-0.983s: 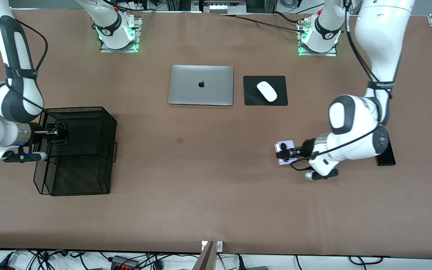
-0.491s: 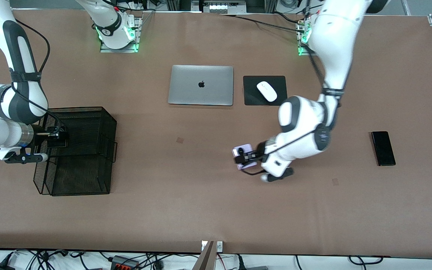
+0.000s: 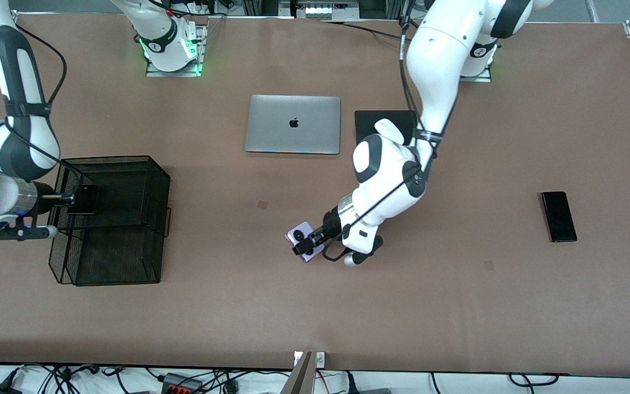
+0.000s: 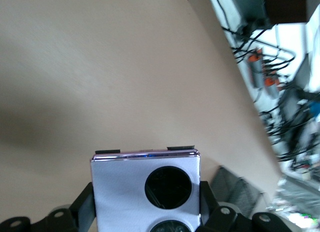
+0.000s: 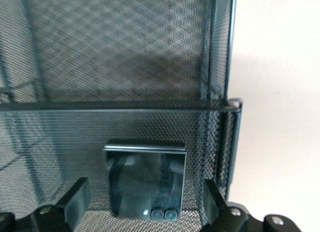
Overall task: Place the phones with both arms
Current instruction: 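Carry the white flip phone toward the table middle with the left gripper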
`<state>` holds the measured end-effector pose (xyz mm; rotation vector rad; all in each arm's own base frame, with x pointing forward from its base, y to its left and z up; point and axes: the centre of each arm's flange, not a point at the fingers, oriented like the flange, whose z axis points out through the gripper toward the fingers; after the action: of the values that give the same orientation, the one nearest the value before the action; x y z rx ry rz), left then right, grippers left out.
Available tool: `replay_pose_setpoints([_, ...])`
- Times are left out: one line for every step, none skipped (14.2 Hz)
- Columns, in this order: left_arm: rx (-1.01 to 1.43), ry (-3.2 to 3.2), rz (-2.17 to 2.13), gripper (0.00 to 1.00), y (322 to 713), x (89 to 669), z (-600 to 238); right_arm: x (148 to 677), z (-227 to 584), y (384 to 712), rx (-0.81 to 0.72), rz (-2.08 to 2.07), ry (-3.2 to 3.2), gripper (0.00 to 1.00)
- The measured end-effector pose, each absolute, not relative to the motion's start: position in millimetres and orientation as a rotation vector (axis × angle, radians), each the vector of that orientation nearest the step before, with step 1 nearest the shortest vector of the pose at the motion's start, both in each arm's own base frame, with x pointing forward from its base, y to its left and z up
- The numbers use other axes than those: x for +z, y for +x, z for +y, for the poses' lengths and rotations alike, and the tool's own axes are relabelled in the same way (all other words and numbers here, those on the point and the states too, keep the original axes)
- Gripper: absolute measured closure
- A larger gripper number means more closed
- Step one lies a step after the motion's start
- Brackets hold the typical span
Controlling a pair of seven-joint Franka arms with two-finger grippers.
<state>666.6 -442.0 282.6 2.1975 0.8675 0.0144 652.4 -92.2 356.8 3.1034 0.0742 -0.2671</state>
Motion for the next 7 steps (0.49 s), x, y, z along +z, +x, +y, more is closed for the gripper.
replay_pose_setpoints([0.015,2.172,0.888,0.16,664.1,278.9,-446.4,379.1,-82.7,660.2,-0.218,0.097,3.102,0.0])
replay_pose_setpoints([0.021,2.162,0.896,0.16,660.5,276.3,-452.3,400.2,-72.1,666.7,-0.171,0.121,3.099,0.0])
replay_pose_setpoints([0.028,2.162,0.894,0.16,655.6,274.4,-459.7,417.5,-61.5,671.7,-0.128,0.145,3.096,0.0])
replay_pose_setpoints([0.039,2.176,0.87,0.16,649.0,272.6,-469.1,430.7,-51.1,675.7,-0.092,0.167,3.093,0.0])
replay_pose_setpoints([0.068,2.218,0.815,0.16,643.4,270.3,-477.1,438.9,-41.2,678.6,-0.069,0.187,3.091,0.0])
replay_pose_setpoints([0.106,2.281,0.741,0.16,637.1,267.2,-486.0,442.2,-30.3,680.2,-0.057,0.205,3.093,0.0])
replay_pose_setpoints([0.143,2.345,0.666,0.16,630.1,263.2,-495.6,442.1,-16.8,680.8,-0.055,0.213,3.104,0.0])
